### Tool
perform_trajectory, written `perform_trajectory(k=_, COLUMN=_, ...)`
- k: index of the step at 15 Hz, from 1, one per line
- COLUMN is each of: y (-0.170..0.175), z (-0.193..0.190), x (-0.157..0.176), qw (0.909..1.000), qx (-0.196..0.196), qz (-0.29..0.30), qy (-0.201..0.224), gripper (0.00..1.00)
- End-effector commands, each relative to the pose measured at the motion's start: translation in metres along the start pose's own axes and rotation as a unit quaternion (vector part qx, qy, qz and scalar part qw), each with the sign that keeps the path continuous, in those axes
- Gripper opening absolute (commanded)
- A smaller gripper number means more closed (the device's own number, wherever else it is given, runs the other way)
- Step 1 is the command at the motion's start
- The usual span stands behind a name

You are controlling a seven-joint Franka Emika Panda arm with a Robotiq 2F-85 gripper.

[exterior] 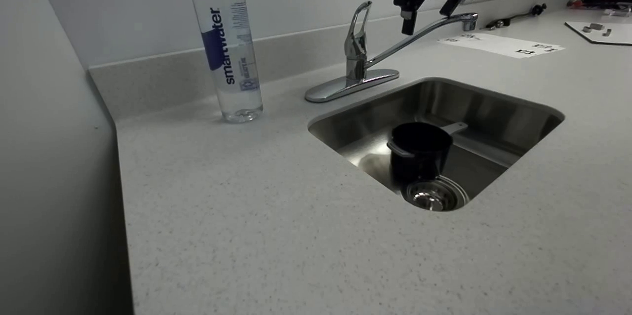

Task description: Slide the faucet spout to the right

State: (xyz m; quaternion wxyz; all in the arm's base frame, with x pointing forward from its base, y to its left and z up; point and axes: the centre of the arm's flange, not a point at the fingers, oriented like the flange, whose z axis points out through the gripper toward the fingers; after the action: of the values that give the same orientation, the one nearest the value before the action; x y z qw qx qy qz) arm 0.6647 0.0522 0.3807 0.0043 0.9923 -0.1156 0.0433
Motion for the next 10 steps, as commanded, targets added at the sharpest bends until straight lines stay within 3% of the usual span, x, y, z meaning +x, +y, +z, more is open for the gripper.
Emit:
perform_trajectory(k=1, y=0.024, z=-0.014, x=0.022, qw=0.9992, qx=-0.023, qz=0.025, qy=0.019, gripper=1.00)
perform_trajectory(k=10, y=0.031, z=-0.030, x=0.028, qw=0.9984, qx=-0.012, qz=0.039, qy=0.041, gripper=1.00)
